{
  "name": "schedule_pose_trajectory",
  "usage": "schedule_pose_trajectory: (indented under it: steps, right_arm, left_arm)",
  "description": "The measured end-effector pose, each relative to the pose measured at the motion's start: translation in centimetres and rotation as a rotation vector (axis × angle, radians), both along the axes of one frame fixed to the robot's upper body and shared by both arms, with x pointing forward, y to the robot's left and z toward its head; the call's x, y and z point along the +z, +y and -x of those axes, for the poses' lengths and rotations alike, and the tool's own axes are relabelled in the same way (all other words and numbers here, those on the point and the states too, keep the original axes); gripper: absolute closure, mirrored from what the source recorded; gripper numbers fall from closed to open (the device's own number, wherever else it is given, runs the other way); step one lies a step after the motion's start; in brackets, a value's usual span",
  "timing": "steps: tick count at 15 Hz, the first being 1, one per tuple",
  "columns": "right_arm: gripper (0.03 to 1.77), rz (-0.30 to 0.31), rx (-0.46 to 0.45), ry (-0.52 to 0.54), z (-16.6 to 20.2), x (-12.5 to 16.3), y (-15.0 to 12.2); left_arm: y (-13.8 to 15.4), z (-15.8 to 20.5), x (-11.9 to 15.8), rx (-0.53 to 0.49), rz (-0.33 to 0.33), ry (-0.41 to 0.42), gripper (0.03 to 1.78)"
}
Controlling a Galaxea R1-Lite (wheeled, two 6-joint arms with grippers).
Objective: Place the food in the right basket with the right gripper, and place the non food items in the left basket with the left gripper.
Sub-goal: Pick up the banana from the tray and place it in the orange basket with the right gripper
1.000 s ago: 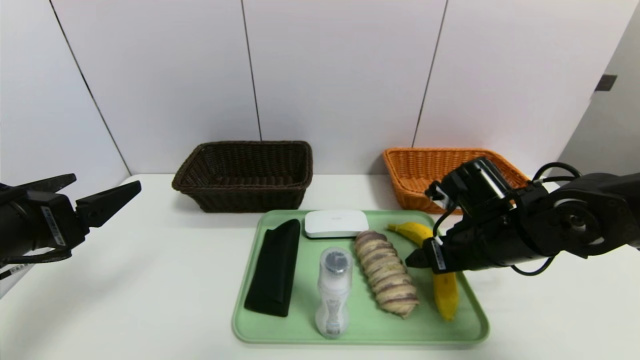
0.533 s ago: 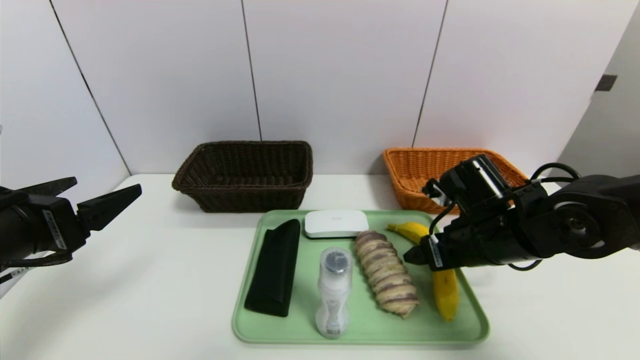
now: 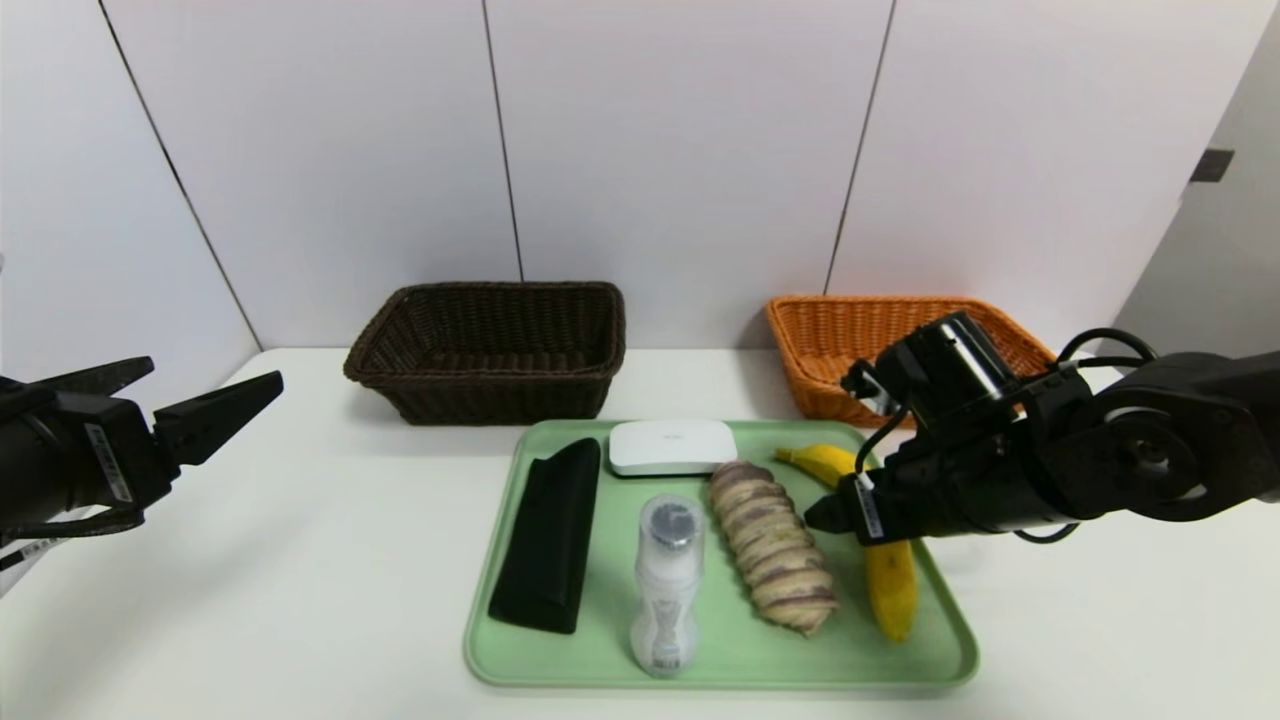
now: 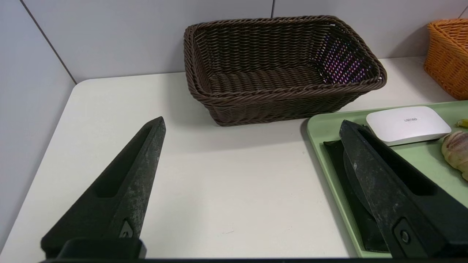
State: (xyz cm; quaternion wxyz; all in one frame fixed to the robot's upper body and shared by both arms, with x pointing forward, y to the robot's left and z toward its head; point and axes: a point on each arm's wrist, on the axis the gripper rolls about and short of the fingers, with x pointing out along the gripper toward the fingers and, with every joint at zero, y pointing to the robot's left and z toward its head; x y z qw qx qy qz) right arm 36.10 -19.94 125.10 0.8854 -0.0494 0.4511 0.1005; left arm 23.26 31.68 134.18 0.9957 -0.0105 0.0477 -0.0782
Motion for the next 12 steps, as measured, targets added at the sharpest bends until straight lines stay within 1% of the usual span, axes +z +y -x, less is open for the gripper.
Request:
schedule_pose_trajectory:
  steps: [11,12]
  right_arm:
    - [0.09,0.013,0.004,0.027,-0.01,-0.92,0.14]
    - [0.14,0.013,0.004,0.029,-0.02,-0.96,0.14]
  left_arm:
    - [0.04,0.30,-0.41,0.002,0.000,0.008,0.12]
    - [0.04,0.31,-0.40,0.002,-0.001,0.007,0.12]
